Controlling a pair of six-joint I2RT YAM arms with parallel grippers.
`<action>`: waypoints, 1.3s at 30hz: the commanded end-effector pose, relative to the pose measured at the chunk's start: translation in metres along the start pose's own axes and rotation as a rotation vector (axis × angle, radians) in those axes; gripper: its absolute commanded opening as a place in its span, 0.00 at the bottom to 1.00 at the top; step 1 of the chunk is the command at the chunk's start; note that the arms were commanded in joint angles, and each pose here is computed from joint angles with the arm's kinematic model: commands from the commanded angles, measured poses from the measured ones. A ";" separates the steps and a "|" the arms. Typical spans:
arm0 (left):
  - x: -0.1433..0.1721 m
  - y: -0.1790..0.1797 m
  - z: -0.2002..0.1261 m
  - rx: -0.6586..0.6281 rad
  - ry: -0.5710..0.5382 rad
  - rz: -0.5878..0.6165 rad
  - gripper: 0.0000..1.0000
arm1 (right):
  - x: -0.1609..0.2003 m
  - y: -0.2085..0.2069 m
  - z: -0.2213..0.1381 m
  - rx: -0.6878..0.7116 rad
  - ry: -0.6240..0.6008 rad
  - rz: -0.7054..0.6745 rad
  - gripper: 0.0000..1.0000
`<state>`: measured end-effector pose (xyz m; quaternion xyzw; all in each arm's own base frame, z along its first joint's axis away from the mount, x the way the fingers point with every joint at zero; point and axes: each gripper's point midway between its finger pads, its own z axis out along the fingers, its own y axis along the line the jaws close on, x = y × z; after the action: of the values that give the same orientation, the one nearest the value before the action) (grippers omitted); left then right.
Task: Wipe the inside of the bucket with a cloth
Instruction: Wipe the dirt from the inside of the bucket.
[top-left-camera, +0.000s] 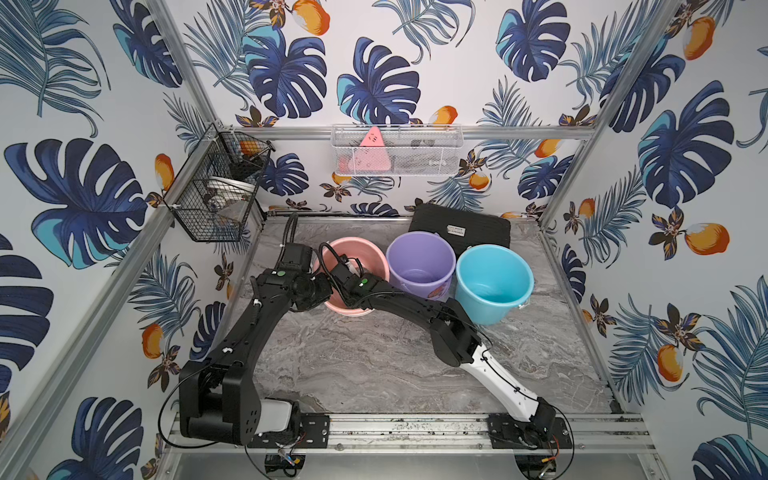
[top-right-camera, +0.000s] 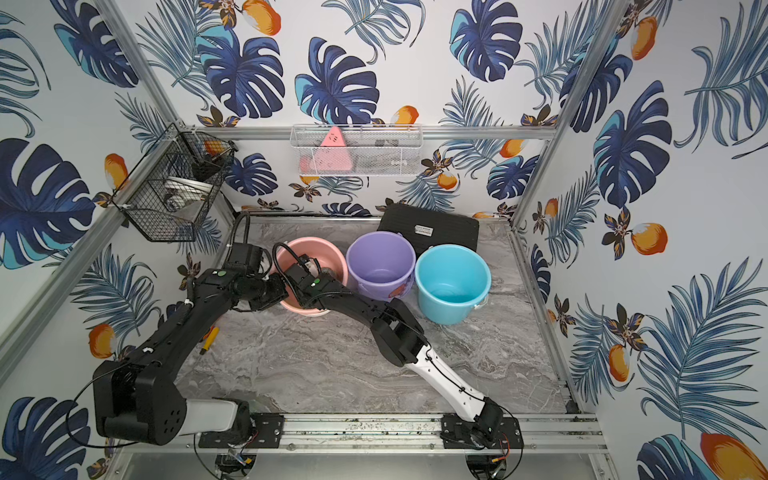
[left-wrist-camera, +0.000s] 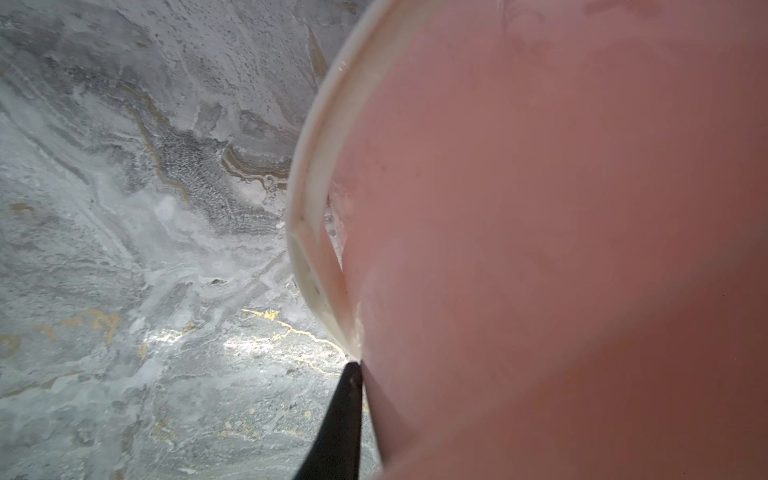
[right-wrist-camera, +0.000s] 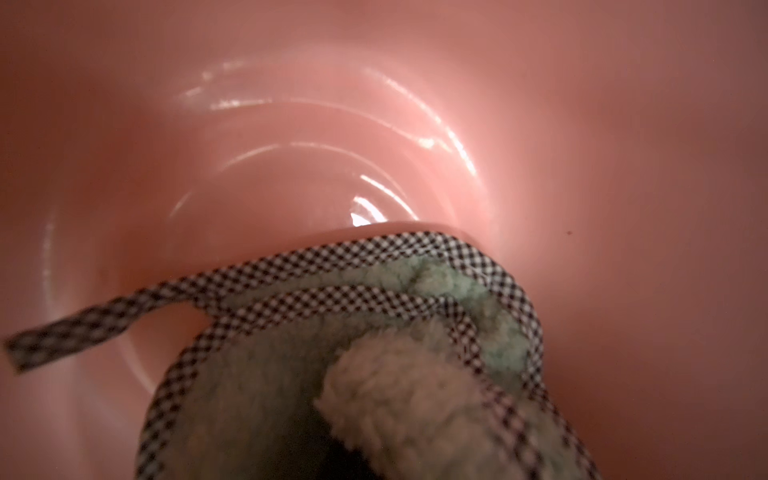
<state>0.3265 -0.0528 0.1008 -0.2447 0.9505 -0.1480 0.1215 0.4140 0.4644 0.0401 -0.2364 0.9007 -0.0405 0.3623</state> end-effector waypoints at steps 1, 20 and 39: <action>0.020 0.003 0.002 0.006 0.084 0.019 0.00 | 0.036 0.057 -0.015 -0.388 0.132 0.027 0.00; 0.016 0.008 -0.015 -0.043 0.048 -0.009 0.00 | -0.021 -0.007 -0.072 -0.200 -0.162 -0.062 0.00; 0.054 0.004 -0.025 0.062 0.143 0.019 0.00 | -0.016 0.001 -0.010 0.170 -0.260 -0.103 0.00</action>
<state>0.2879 -0.0528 0.1111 -0.2362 0.9551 -0.1471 0.1016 0.4181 0.4770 0.0755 -0.2633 0.8186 -0.0890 0.5027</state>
